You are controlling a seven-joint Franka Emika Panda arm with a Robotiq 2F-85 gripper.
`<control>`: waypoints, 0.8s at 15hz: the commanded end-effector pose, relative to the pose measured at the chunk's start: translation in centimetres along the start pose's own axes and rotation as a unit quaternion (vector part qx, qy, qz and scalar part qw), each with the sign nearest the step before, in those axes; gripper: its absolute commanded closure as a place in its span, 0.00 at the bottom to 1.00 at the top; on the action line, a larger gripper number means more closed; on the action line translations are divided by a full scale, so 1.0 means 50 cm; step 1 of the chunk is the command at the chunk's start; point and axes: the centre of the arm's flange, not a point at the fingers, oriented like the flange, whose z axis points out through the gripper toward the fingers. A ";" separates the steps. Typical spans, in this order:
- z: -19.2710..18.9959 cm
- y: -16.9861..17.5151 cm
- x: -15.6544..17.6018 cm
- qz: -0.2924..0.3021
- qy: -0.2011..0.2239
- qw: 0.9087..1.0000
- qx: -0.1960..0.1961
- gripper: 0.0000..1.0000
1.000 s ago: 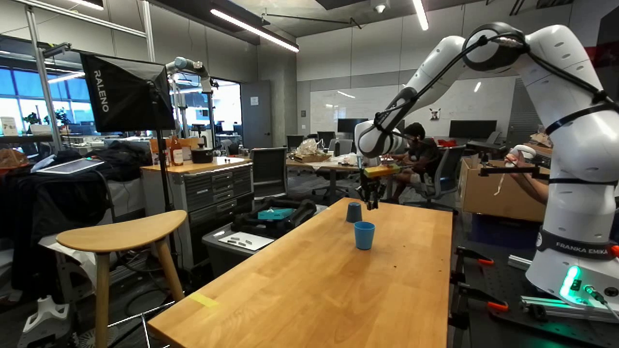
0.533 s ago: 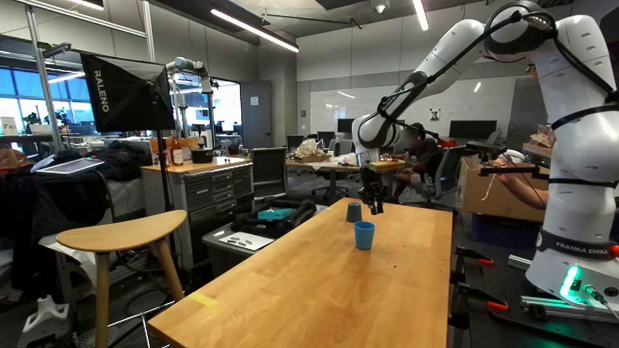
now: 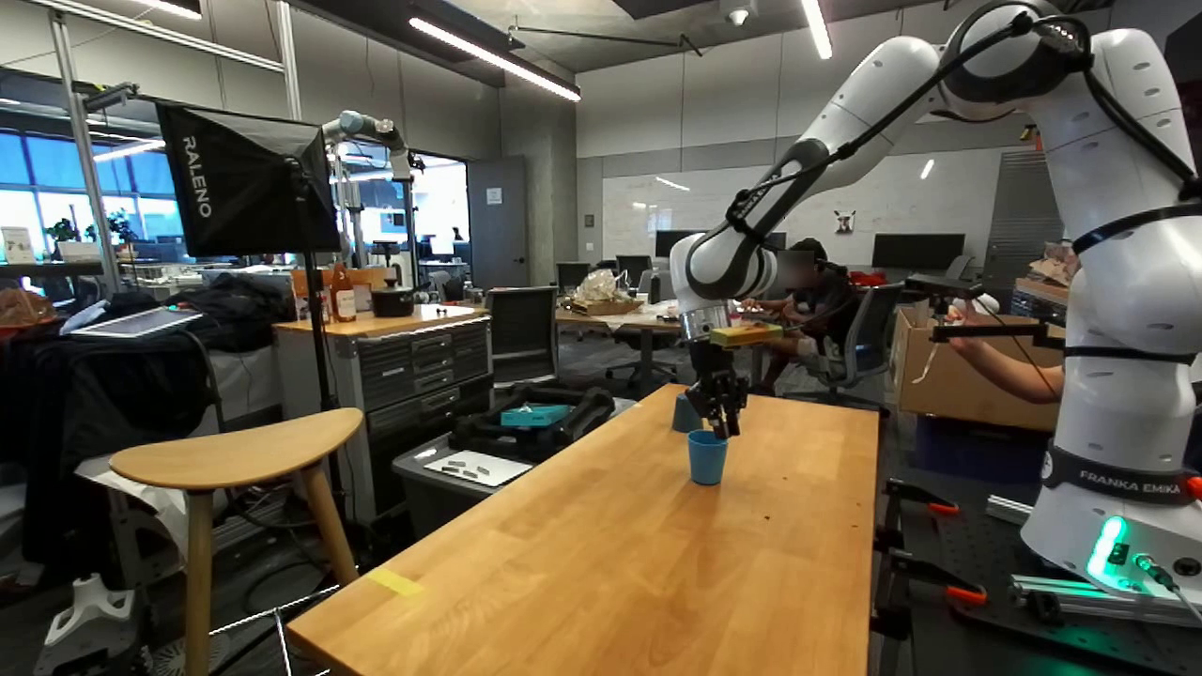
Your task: Put the gold object in the blue cup
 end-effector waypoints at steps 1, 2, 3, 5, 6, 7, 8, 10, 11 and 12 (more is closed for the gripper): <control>-0.016 -0.004 0.011 0.014 0.003 1.000 0.018 0.88; -0.014 -0.001 0.018 0.019 0.007 1.000 0.018 0.88; -0.012 0.001 0.022 0.022 0.011 1.000 0.017 0.88; -0.003 0.005 0.033 0.033 0.028 0.999 0.017 0.88; 0.002 0.005 0.039 0.039 0.037 0.998 0.018 0.88; 0.006 0.006 0.046 0.043 0.045 0.998 0.019 0.88; 0.011 0.005 0.055 0.048 0.053 0.997 0.021 0.88; 0.020 0.007 0.069 0.055 0.061 0.996 0.020 0.87; 0.022 0.008 0.077 0.057 0.061 0.996 0.021 0.44; 0.026 0.009 0.081 0.061 0.059 0.996 0.020 0.42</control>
